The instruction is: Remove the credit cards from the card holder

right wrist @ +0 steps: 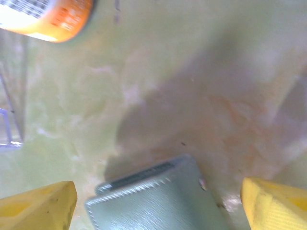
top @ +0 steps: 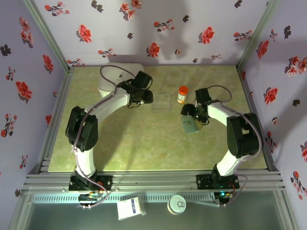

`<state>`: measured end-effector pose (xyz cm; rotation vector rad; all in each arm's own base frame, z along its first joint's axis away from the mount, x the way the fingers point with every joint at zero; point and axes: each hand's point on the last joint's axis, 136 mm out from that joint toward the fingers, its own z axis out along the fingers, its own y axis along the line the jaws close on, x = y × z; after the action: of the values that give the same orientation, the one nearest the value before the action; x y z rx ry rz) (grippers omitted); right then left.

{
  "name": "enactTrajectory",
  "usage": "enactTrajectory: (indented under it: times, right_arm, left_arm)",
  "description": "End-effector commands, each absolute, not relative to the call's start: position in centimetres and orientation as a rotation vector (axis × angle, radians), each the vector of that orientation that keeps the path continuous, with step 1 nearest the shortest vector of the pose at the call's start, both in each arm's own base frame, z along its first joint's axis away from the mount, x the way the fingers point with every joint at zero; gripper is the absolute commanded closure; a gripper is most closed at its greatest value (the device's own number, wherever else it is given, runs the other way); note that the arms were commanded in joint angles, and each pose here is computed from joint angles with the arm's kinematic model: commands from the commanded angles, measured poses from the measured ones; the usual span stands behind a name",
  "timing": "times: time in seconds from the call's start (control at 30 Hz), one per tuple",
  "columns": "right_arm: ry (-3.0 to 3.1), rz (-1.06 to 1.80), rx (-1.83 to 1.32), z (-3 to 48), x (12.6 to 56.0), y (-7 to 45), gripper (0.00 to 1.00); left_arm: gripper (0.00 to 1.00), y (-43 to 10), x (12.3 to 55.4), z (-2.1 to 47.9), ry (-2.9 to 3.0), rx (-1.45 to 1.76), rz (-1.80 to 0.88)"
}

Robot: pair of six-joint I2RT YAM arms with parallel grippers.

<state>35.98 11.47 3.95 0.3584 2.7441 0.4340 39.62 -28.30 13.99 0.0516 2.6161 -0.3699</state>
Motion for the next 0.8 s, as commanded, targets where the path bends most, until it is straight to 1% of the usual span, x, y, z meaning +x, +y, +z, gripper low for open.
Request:
enactTrajectory:
  times: [0.0, 0.13, 0.3, 0.4, 0.77]
  right_arm:
    - [2.745, 0.504, 0.283, 4.2, 36.6, 13.5, 0.12]
    - [2.773, 0.519, 0.249, 3.8, 36.4, 14.8, 0.15]
    - [2.794, 0.517, 0.189, 4.0, 35.5, 16.3, 0.16]
    - [2.824, 0.523, 0.141, 3.8, 34.6, 17.5, 0.16]
    - [2.935, 0.507, -0.035, 2.6, 30.3, 21.0, 0.16]
  left_arm:
    - [0.61, -27.9, 39.7, 16.2, 2.564, 0.056, -0.429]
    - [0.6, -27.5, 39.7, 16.5, 2.561, 0.055, -0.437]
    - [0.58, -27.0, 39.8, 16.6, 2.559, 0.047, -0.434]
    - [0.57, -26.9, 39.7, 16.5, 2.563, 0.043, -0.452]
    - [0.55, -26.4, 39.3, 16.6, 2.568, 0.046, -0.459]
